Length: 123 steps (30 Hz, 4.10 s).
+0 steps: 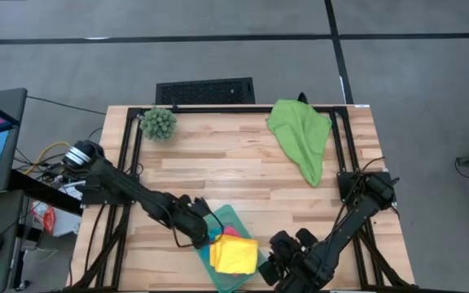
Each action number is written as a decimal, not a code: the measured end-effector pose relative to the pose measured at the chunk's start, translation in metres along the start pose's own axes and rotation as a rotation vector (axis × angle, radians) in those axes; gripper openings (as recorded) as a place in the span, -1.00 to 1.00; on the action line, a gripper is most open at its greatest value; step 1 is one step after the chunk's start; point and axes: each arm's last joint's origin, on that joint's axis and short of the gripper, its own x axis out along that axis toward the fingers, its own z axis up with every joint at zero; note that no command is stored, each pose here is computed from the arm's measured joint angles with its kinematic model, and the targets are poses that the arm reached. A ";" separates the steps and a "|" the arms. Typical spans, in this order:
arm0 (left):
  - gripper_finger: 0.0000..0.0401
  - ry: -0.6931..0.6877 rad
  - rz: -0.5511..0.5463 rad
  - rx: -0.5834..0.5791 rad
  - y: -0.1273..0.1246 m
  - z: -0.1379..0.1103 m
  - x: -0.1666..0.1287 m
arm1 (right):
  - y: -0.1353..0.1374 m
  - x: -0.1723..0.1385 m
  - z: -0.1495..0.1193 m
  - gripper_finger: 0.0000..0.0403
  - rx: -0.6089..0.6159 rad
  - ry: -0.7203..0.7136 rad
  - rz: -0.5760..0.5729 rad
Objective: Fold microfiber towels
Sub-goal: Move the bin to the middle left of the table, then fold the green microfiber towel
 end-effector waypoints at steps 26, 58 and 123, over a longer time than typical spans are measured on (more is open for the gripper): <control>-1.00 0.399 0.669 0.391 0.061 -0.028 0.001 | -0.030 0.029 0.072 -0.18 -0.030 0.033 -0.360; -0.16 -0.563 -0.173 -0.157 0.120 0.036 -0.169 | -0.235 0.036 0.126 0.13 0.007 0.125 -0.358; -0.16 -0.473 -0.511 -0.063 0.112 0.200 0.085 | -0.144 0.044 0.028 -0.57 0.070 0.215 0.202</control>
